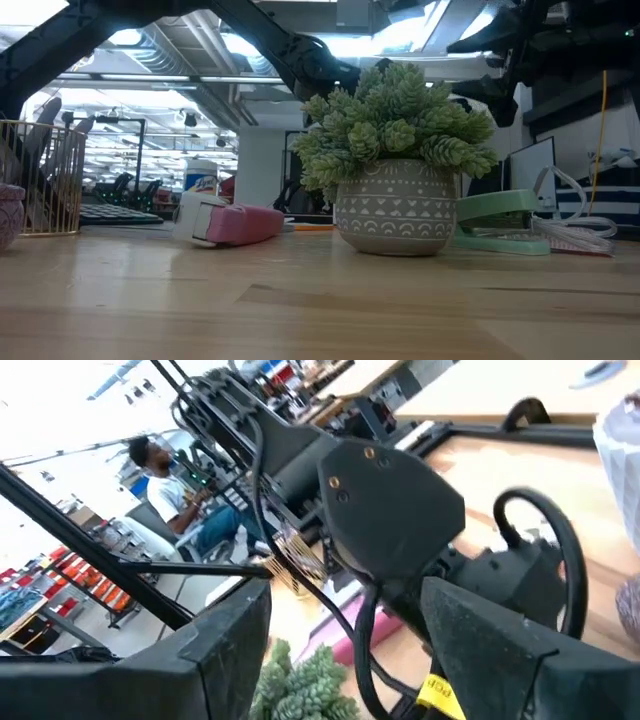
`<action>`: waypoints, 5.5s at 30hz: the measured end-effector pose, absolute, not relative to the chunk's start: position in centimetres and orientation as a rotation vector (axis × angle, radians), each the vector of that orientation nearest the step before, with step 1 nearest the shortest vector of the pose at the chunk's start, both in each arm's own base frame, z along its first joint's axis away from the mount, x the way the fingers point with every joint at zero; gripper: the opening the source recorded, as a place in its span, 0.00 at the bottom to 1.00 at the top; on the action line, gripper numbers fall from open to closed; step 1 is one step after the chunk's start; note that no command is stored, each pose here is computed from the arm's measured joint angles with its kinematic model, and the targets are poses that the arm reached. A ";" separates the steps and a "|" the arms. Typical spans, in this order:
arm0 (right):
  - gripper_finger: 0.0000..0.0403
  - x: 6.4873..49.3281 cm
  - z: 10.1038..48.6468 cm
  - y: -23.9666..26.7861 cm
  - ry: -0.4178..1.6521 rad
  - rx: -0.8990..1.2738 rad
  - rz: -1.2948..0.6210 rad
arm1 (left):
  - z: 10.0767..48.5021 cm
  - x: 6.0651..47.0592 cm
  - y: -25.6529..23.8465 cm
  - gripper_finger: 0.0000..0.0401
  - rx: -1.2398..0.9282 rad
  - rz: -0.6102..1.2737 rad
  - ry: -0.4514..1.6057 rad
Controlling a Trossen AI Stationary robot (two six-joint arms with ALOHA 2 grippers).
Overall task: Screw lightbulb
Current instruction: Insert the lightbulb into the lamp
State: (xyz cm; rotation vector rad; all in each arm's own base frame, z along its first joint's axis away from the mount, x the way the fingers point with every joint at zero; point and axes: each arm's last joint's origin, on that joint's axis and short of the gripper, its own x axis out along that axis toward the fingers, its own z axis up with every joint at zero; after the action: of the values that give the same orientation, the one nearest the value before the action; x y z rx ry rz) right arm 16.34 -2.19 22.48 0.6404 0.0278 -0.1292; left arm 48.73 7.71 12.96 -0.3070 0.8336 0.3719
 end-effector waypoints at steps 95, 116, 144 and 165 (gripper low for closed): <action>0.66 12.7 25.8 -5.8 -0.255 0.067 -1.002 | 25.7 50.1 12.5 0.39 -0.073 0.346 -0.417; 0.66 12.7 25.5 -6.0 -0.210 0.038 -0.988 | 25.7 53.0 13.2 0.39 -0.106 0.348 -0.335; 0.66 12.7 24.9 -6.1 -0.149 0.026 -1.027 | 22.3 53.8 13.9 0.39 -0.090 0.334 -0.240; 0.66 11.0 26.6 -5.2 -0.312 0.062 -0.881 | 22.0 54.0 13.4 0.39 -0.088 0.325 -0.190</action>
State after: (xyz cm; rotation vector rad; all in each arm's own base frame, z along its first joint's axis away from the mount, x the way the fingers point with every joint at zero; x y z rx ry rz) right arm 11.03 -5.18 26.61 0.0620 -0.3119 -0.8806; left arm 53.99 13.36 22.05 -0.0878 -0.1904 0.3250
